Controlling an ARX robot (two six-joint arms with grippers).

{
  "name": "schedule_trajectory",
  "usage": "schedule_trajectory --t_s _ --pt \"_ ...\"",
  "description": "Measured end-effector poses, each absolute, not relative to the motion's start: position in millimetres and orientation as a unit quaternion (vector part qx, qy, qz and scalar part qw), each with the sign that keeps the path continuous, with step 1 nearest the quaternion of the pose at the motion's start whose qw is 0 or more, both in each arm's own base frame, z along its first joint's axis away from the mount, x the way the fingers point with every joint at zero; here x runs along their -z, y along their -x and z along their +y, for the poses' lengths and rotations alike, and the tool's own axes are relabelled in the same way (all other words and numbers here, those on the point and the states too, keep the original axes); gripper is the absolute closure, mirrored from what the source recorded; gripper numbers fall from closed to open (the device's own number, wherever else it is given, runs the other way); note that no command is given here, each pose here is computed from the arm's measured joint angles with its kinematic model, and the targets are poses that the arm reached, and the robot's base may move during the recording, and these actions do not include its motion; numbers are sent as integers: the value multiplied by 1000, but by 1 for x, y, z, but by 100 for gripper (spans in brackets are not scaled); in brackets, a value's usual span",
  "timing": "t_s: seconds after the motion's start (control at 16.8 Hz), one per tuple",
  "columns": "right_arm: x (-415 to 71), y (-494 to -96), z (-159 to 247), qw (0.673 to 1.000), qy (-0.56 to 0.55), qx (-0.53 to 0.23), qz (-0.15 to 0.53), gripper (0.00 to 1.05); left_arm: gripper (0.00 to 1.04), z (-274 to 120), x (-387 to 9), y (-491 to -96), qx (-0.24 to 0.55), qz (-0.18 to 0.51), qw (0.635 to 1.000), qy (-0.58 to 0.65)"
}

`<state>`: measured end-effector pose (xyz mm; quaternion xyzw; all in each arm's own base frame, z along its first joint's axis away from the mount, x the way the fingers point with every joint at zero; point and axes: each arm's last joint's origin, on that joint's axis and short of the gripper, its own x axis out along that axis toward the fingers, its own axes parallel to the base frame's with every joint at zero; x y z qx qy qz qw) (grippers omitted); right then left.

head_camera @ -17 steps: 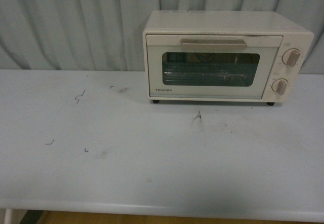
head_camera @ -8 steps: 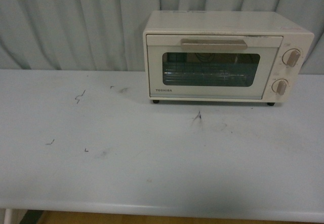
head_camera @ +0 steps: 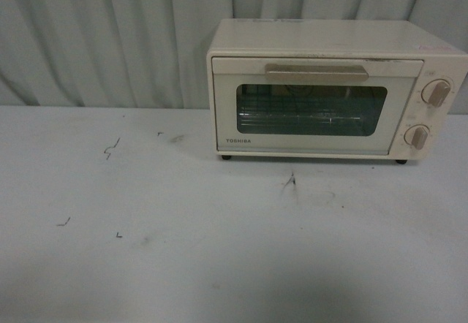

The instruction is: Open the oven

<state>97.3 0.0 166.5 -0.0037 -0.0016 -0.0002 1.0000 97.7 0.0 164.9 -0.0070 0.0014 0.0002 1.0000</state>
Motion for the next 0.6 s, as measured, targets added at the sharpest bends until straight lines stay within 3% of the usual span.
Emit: schedule_trajectory --t_s 0.6 --pt "-166 -97 0 1000 4 0 0 6 7 0 -164 -98 0 4 1000 7"
